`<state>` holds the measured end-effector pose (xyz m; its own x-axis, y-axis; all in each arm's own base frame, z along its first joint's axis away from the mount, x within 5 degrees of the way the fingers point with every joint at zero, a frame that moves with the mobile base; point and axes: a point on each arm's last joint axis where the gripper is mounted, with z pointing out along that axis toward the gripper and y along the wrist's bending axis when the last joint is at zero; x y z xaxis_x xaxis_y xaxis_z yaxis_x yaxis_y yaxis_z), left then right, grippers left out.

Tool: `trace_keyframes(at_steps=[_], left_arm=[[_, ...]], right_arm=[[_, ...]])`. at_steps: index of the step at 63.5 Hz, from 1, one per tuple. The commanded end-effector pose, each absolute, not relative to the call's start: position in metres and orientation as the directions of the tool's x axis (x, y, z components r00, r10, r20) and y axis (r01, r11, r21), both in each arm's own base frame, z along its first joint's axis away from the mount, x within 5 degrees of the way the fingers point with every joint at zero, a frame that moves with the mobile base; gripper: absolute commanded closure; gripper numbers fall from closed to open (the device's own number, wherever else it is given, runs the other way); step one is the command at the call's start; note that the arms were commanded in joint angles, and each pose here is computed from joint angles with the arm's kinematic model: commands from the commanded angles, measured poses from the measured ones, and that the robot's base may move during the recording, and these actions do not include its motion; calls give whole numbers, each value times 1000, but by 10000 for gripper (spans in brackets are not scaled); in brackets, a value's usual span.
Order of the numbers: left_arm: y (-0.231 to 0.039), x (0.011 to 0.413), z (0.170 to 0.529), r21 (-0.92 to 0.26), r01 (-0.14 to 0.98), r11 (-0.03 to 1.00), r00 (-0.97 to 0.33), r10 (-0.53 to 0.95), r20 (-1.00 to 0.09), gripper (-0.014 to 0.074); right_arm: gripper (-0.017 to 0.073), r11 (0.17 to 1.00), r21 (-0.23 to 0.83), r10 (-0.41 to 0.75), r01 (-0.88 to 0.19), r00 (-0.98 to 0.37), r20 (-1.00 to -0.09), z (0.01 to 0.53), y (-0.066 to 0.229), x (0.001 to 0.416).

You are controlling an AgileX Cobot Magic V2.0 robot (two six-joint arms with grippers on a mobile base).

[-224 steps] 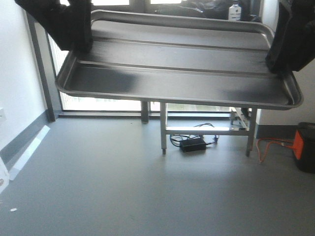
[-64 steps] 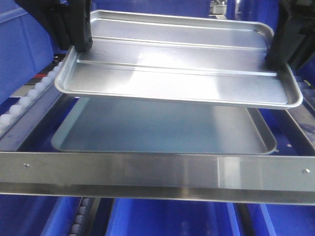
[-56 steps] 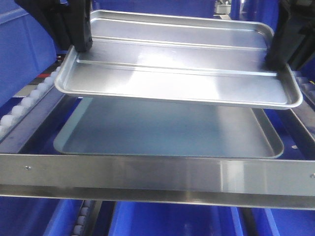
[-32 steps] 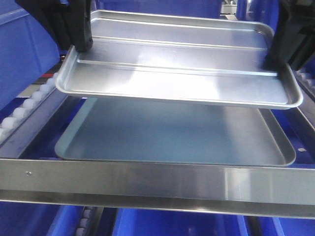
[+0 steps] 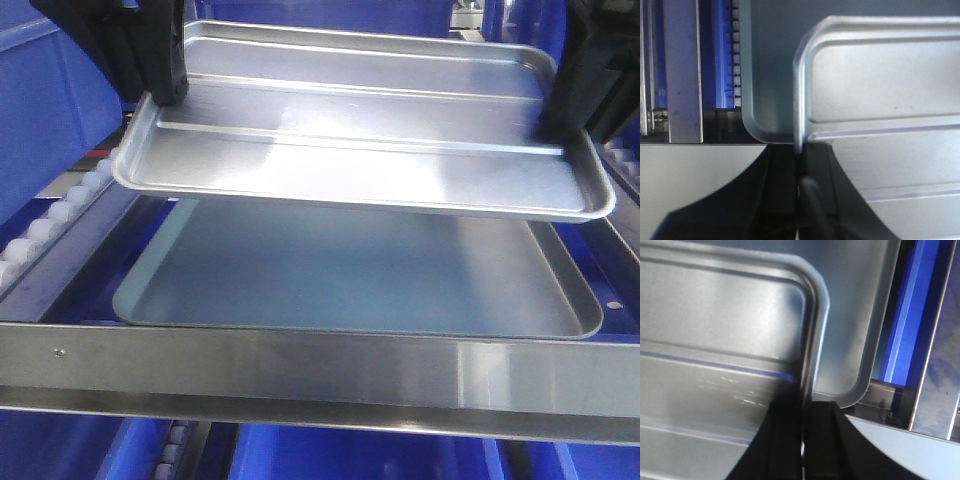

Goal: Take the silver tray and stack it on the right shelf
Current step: 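Position the held tray above the larger silver tray on the shelf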

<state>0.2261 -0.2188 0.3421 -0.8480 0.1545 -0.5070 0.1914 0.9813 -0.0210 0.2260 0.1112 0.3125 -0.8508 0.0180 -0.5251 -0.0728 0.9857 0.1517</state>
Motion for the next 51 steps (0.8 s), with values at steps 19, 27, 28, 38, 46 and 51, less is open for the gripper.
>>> trace_keyframes(at_steps=[19,27,28,38,46,51], left_arm=[[-213,224,363,-21,205,978,-807,157,-569,687],[-213,224,363,-21,205,978,-807,157,-569,687],[-213,224,363,-21,205,978,-807,157,-569,687],[-213,224,363,-24,207,978,-805,156,-572,687],[-215,225,364,-37,217,975,-793,154,-589,687],[-215,225,364,-36,216,976,-794,154,-588,687]], right_arm=[[503,982,152,4,-115,-782,-623,335,109,227],[503,980,160,8,-122,-770,-638,336,110,228],[503,979,161,9,-123,-768,-640,336,110,229],[503,977,170,13,-131,-754,-657,338,111,230],[503,974,179,19,-139,-739,-674,339,112,231],[503,972,184,21,-143,-731,-682,340,113,232]])
